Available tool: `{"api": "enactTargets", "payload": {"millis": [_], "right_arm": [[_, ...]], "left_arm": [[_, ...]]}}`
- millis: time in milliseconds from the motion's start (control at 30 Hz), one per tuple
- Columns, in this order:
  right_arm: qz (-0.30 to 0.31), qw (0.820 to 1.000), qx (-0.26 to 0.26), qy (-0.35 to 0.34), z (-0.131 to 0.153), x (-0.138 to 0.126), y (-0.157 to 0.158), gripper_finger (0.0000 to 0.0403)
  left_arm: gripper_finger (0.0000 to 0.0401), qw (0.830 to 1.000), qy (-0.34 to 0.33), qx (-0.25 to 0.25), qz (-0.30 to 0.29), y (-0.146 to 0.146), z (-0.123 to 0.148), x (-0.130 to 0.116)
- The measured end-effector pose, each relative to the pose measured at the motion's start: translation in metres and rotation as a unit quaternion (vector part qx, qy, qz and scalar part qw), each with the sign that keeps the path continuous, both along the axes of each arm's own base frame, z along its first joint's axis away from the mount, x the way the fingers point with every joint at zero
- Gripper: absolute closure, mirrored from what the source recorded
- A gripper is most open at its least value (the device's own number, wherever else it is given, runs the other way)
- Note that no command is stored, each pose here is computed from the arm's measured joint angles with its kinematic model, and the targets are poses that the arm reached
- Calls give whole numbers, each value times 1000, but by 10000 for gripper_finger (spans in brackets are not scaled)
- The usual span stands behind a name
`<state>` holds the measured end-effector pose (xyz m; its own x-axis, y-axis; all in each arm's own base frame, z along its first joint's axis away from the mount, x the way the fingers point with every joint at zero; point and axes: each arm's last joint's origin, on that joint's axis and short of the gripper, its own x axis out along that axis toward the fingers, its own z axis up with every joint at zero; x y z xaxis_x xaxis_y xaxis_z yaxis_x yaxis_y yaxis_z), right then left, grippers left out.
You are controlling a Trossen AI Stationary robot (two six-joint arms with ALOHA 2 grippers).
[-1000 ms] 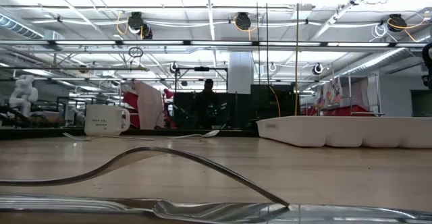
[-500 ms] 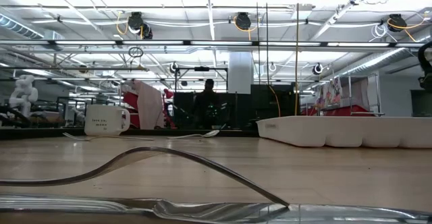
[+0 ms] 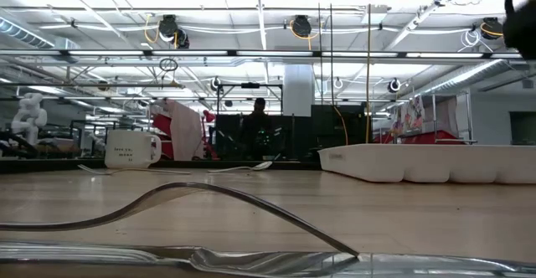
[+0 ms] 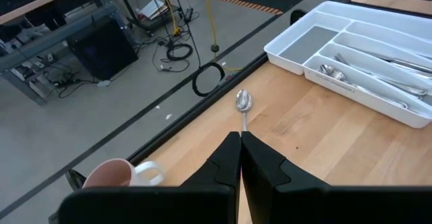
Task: Sort silverware
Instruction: Put the silver fork into the silverware tray
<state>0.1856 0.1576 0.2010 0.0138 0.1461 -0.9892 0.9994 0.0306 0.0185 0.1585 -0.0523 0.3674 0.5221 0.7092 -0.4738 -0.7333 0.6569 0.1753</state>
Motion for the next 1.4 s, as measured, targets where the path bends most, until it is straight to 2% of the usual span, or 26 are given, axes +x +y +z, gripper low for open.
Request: {"api": "enactTargets", "payload": {"millis": [167, 300, 633, 867, 1100, 1400], "right_arm": [[3, 1000, -29, -5, 28, 8, -5, 403], [21, 999, -47, 0, 36, 17, -22, 403], [114, 991, -73, -22, 37, 49, -93, 403], [149, 983, -98, -32, 37, 60, -148, 403], [151, 976, -132, -80, 38, 67, -202, 403], [104, 969, -188, -119, 41, 64, -262, 403]], "left_arm": [[383, 1000, 0, 0, 0, 0, 0, 0], [383, 1000, -1, 1, 0, 0, 0, 0], [383, 1000, -1, 2, 1, 0, 0, 0], [383, 1000, -2, 3, 1, 0, 0, 0], [383, 1000, -8, 14, 5, 1, 1, 0], [383, 1000, -14, 22, 9, 1, 1, 0]]}}
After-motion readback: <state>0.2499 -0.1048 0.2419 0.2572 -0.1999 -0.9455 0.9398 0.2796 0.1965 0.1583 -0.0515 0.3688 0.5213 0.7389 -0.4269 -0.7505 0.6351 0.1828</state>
